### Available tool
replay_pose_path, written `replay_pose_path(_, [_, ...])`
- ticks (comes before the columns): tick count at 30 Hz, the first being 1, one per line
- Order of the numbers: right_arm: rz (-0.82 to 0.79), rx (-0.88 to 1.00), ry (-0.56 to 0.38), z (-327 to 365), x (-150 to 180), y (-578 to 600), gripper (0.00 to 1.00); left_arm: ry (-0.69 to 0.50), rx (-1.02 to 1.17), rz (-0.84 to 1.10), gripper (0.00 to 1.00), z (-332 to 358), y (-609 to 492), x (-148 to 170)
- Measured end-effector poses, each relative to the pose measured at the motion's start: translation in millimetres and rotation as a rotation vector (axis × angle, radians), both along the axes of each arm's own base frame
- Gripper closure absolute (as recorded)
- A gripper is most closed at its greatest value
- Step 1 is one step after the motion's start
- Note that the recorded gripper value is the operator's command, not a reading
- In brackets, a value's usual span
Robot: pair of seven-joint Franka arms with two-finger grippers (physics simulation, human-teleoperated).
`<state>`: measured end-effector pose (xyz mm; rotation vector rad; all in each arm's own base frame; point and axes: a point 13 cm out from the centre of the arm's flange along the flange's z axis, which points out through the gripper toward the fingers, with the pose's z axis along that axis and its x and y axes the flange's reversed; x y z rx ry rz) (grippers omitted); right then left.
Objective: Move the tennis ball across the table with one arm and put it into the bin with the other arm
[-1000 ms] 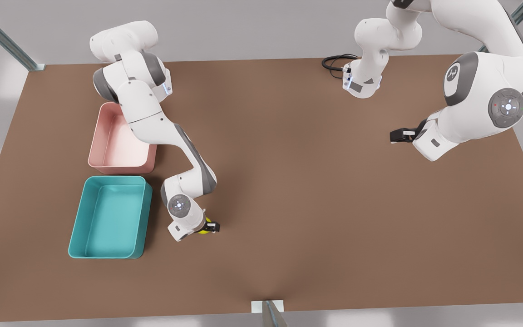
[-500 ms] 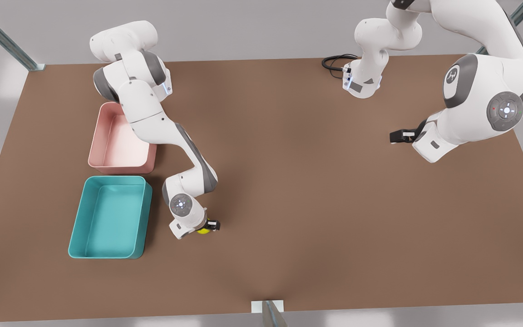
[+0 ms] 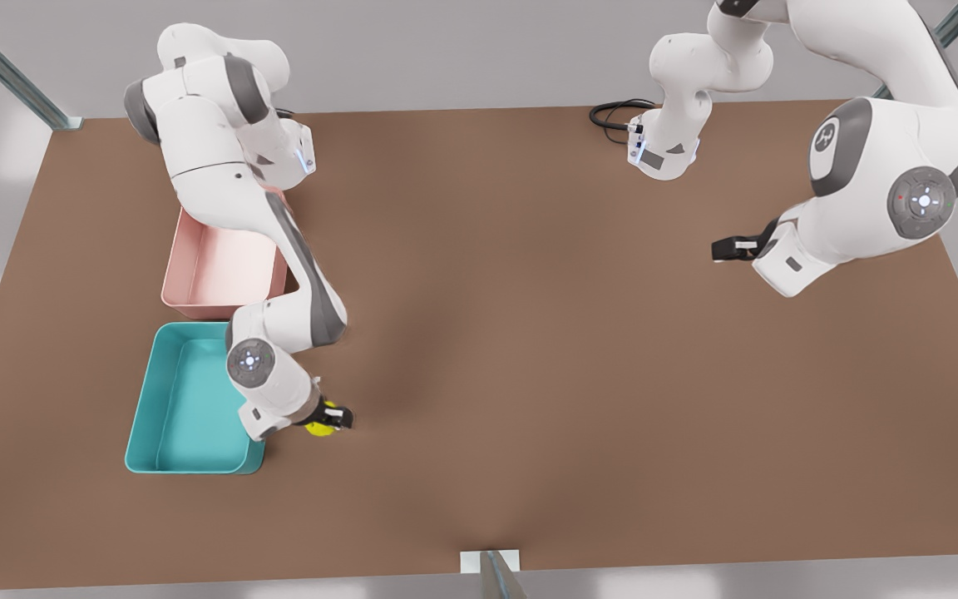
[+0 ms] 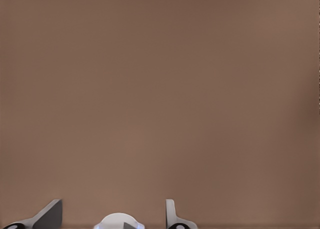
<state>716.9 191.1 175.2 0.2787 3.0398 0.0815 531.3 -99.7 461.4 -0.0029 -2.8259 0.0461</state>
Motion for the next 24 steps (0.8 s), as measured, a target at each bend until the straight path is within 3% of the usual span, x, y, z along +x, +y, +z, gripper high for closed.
replay_pose_path(3, [-0.042,-0.067,0.023,29,0,-103,0.32,-0.003,-0.001,-0.011,0.00,2,-6,-1])
replay_pose_path(7, [-0.049,-0.120,0.090,18,-10,-211,0.31,-0.010,0.002,-0.004,0.00,5,-2,0])
replay_pose_path(8, [-0.030,-0.125,0.107,12,-12,-219,0.00,-0.010,0.003,-0.002,0.00,4,-1,0])
replay_pose_path(15, [0.124,-0.120,0.149,7,-18,-215,0.00,-0.019,0.007,0.004,0.00,5,2,2])
replay_pose_path(19, [0.201,-0.114,0.095,133,-1,-181,0.00,-0.024,0.006,0.006,0.00,2,2,6])
replay_pose_path(22, [0.242,-0.092,0.068,255,-65,-172,0.00,-0.015,0.007,0.012,0.00,-5,5,8])
replay_pose_path(24, [0.235,-0.082,0.108,279,-110,-184,0.00,-0.012,0.007,0.018,0.00,-6,8,8])
